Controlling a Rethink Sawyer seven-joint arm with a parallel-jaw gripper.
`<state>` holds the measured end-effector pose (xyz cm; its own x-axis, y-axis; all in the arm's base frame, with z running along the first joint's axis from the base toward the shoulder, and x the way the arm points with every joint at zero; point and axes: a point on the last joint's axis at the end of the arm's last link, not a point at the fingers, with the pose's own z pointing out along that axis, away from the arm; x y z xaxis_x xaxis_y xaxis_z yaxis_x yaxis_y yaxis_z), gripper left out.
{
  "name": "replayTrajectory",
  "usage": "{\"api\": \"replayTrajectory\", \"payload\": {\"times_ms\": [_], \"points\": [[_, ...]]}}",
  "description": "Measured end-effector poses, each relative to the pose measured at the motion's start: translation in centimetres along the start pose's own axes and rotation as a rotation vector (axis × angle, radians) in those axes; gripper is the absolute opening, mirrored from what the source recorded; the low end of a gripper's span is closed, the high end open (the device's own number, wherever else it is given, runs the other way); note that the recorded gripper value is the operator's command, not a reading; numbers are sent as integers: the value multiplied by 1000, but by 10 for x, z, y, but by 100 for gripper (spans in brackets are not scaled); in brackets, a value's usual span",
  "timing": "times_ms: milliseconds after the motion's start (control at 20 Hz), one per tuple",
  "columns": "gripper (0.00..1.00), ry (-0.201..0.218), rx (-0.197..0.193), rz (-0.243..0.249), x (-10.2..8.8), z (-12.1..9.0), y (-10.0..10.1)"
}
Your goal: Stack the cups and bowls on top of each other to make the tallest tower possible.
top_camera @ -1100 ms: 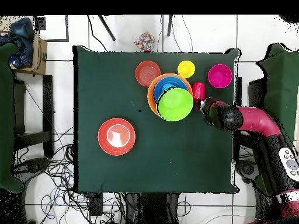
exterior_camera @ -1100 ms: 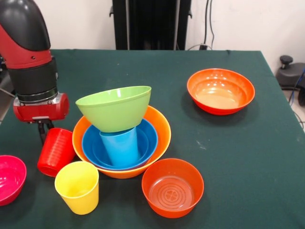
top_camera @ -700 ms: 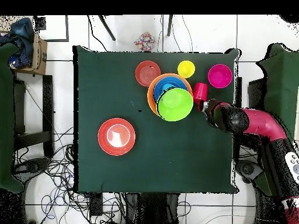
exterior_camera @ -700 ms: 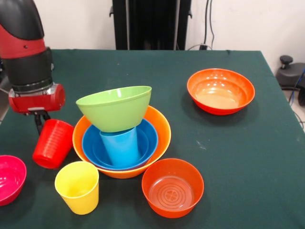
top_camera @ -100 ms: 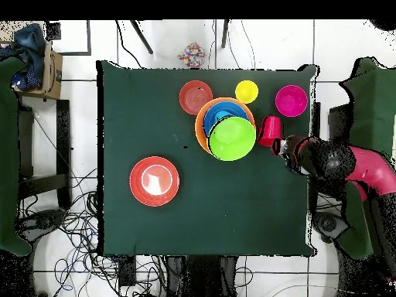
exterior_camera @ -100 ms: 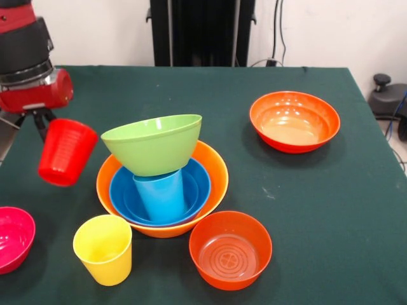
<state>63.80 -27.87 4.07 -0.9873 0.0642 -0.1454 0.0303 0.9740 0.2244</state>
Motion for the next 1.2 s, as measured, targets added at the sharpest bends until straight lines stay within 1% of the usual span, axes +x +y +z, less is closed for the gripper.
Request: {"api": "replayTrajectory", "payload": {"times_ms": [200,300,350,650,850,1000,1200], "points": [[0,33,-25,-25,-2,-13,8],[0,49,-47,-32,-3,-21,14],[0,62,-67,-38,-5,-30,20],[0,92,-110,-45,-10,-52,34],[0,97,-122,-52,-13,-62,41],[0,87,-126,-64,-16,-68,46],[0,80,-128,-69,-19,-71,48]]}}
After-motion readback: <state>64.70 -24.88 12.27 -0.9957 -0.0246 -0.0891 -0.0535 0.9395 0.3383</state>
